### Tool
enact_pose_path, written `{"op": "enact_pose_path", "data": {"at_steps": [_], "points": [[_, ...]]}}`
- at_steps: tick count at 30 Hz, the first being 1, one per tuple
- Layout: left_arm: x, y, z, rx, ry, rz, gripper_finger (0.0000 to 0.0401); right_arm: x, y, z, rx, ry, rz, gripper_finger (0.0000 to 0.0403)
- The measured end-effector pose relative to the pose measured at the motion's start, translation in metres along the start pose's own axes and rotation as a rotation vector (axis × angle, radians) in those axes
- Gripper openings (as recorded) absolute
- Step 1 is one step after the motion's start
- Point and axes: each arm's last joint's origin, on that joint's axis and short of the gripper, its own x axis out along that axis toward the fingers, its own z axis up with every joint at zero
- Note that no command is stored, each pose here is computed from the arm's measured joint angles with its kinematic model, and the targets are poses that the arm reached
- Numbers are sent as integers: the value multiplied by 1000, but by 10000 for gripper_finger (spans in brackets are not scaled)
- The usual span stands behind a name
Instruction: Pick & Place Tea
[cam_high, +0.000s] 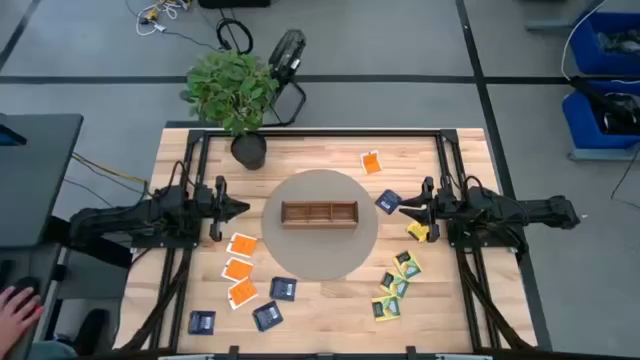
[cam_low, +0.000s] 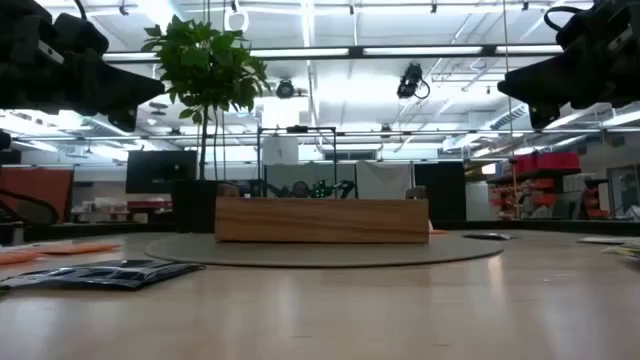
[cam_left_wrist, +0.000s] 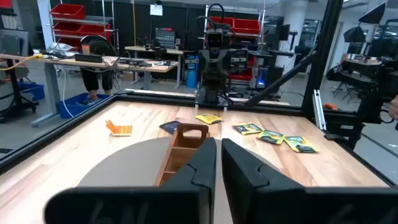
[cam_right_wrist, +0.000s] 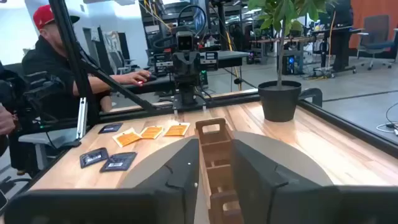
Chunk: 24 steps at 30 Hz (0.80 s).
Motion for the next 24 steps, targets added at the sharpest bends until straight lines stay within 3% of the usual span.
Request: {"op": "enact_pose_path", "data": {"at_steps": [9,13,18,24], "points": [[0,0,3,-6,-30,-3,32,0,0,1,-20,-8,0,101],[-1,-1,11,-12,-78,-8,32,-1,1,9,-56,-80,2,101],[-8,-4,40,-2,-157,-15,32,-5,1,30,-98,-125,-42,101],[-16,-6,66,26,-146,9,32,-15,2,58,-114,-116,-115,101]]}}
